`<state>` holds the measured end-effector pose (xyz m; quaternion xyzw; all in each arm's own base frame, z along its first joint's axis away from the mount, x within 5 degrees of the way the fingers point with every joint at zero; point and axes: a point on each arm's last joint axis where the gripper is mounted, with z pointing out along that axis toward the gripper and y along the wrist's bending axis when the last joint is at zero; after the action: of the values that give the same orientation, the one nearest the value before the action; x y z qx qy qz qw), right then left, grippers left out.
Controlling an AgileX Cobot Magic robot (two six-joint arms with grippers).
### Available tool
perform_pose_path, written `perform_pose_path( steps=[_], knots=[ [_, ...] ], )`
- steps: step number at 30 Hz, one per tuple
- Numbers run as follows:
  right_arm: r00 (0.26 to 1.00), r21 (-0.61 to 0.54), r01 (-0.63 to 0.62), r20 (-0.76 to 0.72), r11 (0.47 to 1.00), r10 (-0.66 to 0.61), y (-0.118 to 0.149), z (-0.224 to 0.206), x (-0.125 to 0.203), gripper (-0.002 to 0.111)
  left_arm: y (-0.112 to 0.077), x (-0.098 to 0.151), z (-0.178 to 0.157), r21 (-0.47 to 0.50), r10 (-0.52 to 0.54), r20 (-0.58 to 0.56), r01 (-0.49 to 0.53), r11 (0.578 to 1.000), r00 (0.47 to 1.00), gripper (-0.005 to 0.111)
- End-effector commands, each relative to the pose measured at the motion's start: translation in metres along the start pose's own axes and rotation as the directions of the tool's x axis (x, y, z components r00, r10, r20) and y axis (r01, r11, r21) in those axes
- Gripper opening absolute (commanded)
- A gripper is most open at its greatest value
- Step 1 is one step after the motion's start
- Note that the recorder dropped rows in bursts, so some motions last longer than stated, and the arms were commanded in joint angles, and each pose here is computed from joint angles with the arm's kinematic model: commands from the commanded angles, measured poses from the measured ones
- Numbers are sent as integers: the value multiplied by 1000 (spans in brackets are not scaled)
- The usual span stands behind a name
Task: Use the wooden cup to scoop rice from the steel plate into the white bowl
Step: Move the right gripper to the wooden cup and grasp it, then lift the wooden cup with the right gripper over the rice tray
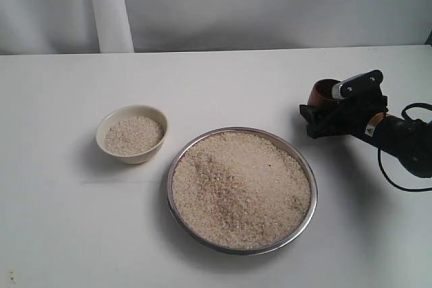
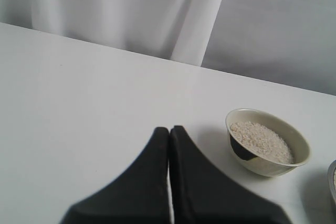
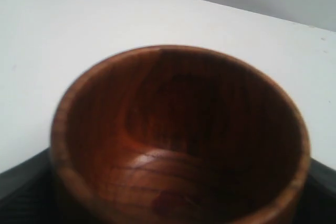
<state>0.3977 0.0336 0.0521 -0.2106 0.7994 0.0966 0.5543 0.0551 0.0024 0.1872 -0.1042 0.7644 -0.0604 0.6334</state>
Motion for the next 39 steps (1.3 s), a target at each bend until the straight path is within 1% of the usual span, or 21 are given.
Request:
perform_pose_path(
  steps=[1, 3, 5, 6, 8, 9, 11, 13, 16, 18, 21, 24, 26, 28, 31, 32, 34, 36, 37, 39],
  knots=[
    [1000, -8, 7, 14, 1000, -7, -1, 0, -2, 7, -1, -2, 0, 8, -5, 10, 5, 1000, 1000, 0],
    [1000, -26, 8, 14, 1000, -7, 0, -1, -4, 0, -1, -2, 0, 8, -5, 10, 5, 1000, 1000, 0],
    [1000, -54, 24, 1, 998, -24, 1, -5, -16, 0, -1, -2, 0, 8, -5, 10, 5, 1000, 1000, 0],
    [1000, -69, 29, -5, 997, -30, 1, -9, -28, 0, -1, -2, 0, 8, -5, 10, 5, 1000, 1000, 0],
    [1000, -66, 1, -25, 998, -3, -1, -20, -52, 0, -1, -2, 0, 8, -5, 10, 5, 1000, 1000, 0],
    [999, -67, 24, -45, 997, -27, 0, -25, -62, 0, -1, -2, 0, 8, -5, 10, 5, 1000, 1000, 0],
    [990, -43, 111, -86, 993, -114, 6, -39, -92, 0, -1, -2, 0, 8, -5, 10, 5, 1000, 1000, 0],
    [965, -49, 226, -123, 973, -231, 23, -50, -116, 0, -1, -2, 0, 8, -5, 10, 5, 1000, 1000, 0],
    [922, -61, 362, -125, 930, -367, 48, -64, -146, 0, -1, -2, 0, 8, -5, 10, 5, 1000, 1000, 0],
    [881, -41, 438, -177, 898, -438, 64, -69, -163, 0, -1, -2, 0, 8, -5, 10, 5, 1000, 1000, 0],
    [788, 3, 569, -287, 822, -544, 86, -74, -185, 0, -1, -2, 0, 8, -5, 10, 5, 1000, 1000, 0],
    [633, -17, 724, -380, 689, -675, 112, -77, -201, 0, -1, -2, 0, 8, -5, 10, 5, 1000, 1000, 0],
    [516, -70, 807, -402, 587, -757, 132, -80, -206, 0, -1, -2, 0, 8, -5, 10, 5, 1000, 1000, 0],
    [410, -121, 861, -410, 494, -815, 151, -84, -210, 0, -1, -2, 0, 8, -5, 10, 5, 1000, 1000, 0],
    [283, -194, 899, -425, 392, -860, 171, -92, -213, 0, -1, -2, 0, 8, -5, 10, 5, 1000, 1000, 0],
    [253, -211, 905, -432, 370, -865, 175, -94, -213, 0, -1, -2, 0, 8, -5, 10, 5, 1000, 1000, 0],
    [168, -255, 917, -451, 307, -877, 181, -98, -211, 0, -1, -2, 0, 8, -5, 10, 5, 1000, 1000, 0],
    [105, -294, 918, -470, 268, -876, 185, -100, -207, 0, -1, -2, 0, 8, -5, 10, 5, 1000, 1000, 0],
    [59, -318, 916, -495, 244, -867, 185, -100, -204, 0, -1, -2, 0, 8, -5, 10, 5, 1000, 1000, 0],
    [-10, -361, 908, -525, 212, -851, 187, -98, -196, 0, -1, -2, 0, 8, -5, 10, 5, 1000, 1000, 0]
  ],
)
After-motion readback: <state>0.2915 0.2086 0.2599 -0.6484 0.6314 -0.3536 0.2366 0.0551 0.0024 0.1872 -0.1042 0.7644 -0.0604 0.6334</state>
